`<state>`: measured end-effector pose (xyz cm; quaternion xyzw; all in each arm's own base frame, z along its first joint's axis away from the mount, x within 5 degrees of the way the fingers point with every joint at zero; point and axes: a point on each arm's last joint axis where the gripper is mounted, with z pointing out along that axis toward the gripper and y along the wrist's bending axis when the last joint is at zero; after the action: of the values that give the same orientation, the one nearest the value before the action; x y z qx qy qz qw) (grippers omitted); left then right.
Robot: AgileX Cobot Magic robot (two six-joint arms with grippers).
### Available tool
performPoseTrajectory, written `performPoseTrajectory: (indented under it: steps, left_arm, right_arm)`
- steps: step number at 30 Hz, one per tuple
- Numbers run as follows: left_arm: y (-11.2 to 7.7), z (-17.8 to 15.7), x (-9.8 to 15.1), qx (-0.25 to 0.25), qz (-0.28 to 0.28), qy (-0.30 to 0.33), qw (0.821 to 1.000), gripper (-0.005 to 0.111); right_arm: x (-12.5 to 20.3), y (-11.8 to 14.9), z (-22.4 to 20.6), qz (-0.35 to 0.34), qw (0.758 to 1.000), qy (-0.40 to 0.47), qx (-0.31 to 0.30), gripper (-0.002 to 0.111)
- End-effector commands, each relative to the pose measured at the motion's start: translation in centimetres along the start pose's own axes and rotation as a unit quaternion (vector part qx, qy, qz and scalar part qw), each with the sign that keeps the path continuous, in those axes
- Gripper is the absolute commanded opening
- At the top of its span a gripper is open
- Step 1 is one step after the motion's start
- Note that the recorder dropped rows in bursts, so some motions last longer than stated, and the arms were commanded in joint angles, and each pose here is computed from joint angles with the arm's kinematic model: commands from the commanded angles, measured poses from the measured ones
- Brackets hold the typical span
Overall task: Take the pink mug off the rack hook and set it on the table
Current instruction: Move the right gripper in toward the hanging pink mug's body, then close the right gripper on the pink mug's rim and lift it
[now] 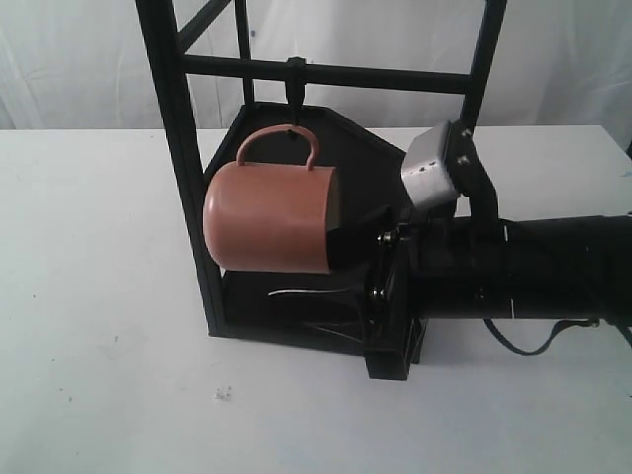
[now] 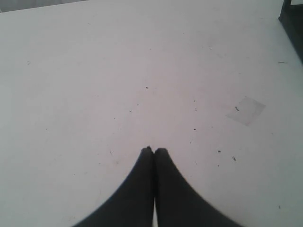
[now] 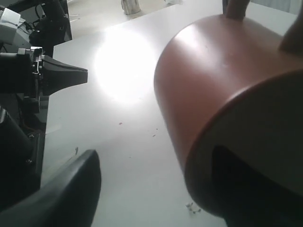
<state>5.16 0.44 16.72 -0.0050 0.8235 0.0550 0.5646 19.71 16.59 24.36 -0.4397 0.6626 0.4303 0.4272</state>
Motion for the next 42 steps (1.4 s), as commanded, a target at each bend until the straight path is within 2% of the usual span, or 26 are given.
performPoseTrajectory:
  steps: [1,11,16,18,25,36,42]
  left_arm:
    - [0.0,0.0,0.1,0.002,-0.004,-0.001,1.0,0.0]
    - [0.0,0.0,0.1,0.002,-0.004,-0.001,1.0,0.0]
    - [0.0,0.0,0.1,0.002,-0.004,-0.001,1.0,0.0]
    - [0.0,0.0,0.1,0.002,-0.004,-0.001,1.0,0.0]
    - [0.0,0.0,0.1,0.002,-0.004,-0.001,1.0,0.0]
    - [0.0,0.0,0.1,0.002,-0.004,-0.001,1.0,0.0]
    - [0.0,0.0,0.1,0.002,-0.004,-0.001,1.0,0.0]
  right_arm:
    - [-0.3,0.0,0.1,-0.009,1.0,-0.003,-0.008,0.055]
    - [-0.2,-0.1,0.1,-0.009,1.0,-0.001,-0.004,0.039]
    - [0.0,-0.6,0.1,-0.009,1.0,0.013,0.027,0.03]
    - [0.2,-1.0,0.1,-0.009,0.999,0.023,0.046,0.023]
    - [0.0,-0.6,0.1,-0.009,1.0,0.011,0.023,0.0]
    - [-0.9,0.1,0.1,-0.017,1.0,-0.014,-0.016,0.0]
    - [-2.8,1.4,-1.1,-0.054,0.997,-0.044,-0.018,0.0]
